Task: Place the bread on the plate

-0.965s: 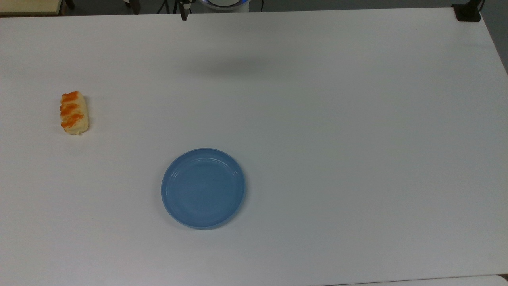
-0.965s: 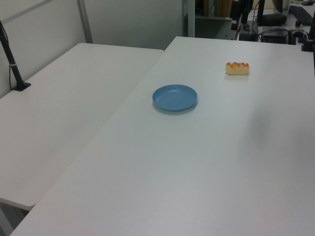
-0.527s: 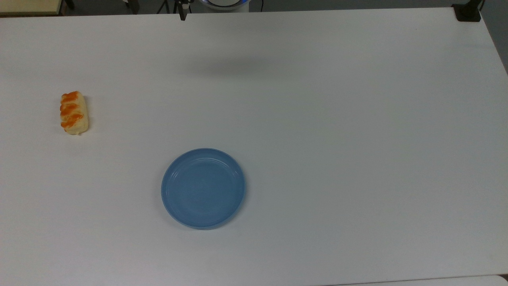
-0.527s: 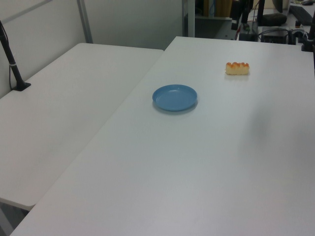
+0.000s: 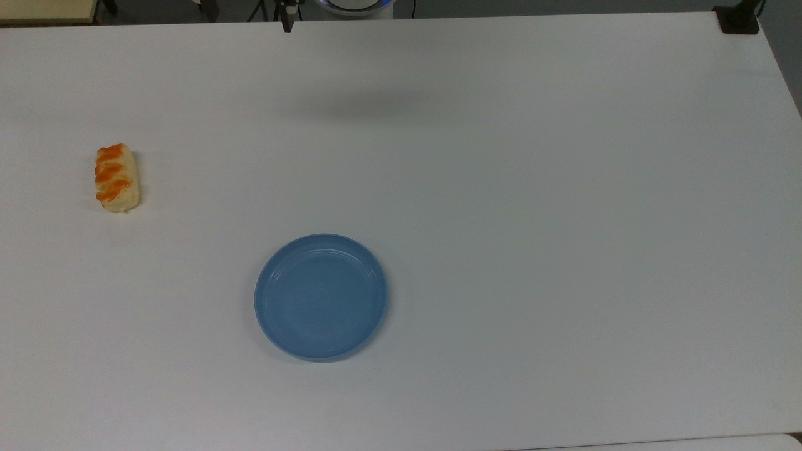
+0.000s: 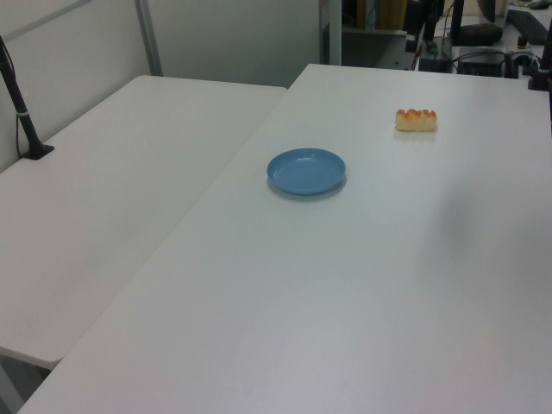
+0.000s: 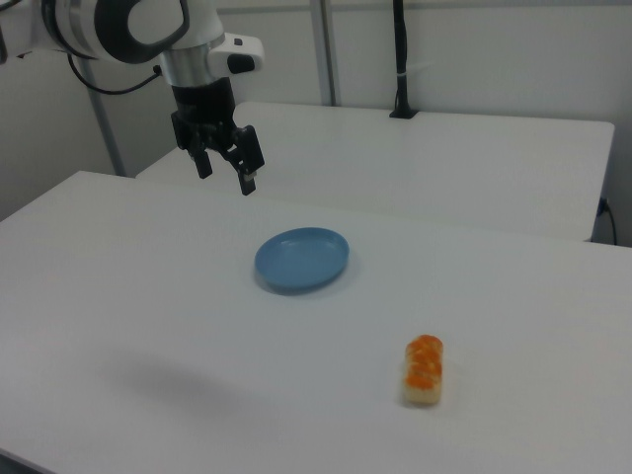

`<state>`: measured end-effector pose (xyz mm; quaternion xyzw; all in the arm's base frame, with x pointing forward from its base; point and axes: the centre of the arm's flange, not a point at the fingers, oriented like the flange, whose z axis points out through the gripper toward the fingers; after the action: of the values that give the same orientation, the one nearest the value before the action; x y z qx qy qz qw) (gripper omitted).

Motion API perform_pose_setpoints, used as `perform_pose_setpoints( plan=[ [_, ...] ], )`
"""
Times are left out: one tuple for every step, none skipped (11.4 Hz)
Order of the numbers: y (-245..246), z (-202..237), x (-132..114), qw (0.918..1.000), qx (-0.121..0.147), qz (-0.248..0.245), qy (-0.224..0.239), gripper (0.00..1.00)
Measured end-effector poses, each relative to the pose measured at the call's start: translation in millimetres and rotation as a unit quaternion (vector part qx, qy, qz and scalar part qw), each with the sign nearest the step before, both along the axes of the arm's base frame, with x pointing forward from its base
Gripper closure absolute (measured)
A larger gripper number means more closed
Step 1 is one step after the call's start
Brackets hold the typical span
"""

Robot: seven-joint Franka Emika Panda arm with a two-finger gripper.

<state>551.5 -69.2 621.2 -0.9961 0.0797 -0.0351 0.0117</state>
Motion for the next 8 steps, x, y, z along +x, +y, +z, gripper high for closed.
perform_pose_setpoints(
  plan=[
    [-1, 0, 0, 1.0, -0.003, 0.0, 0.0, 0.0],
    [-2, 0, 0, 0.9999, -0.01, 0.0, 0.001, 0.0],
    [-3, -1, 0, 0.9998, -0.017, 0.0, 0.003, 0.0],
    [-5, -2, 0, 0.9998, -0.021, 0.0, 0.005, 0.0],
    [-10, -3, 0, 0.9997, -0.024, -0.004, 0.006, 0.0],
    [-22, -4, -1, 0.9996, -0.027, -0.007, 0.007, 0.0],
    [-35, -4, -4, 0.9995, -0.029, -0.001, 0.009, 0.0],
    [-54, -6, -7, 0.9994, -0.031, 0.009, 0.011, 0.0]
  ],
)
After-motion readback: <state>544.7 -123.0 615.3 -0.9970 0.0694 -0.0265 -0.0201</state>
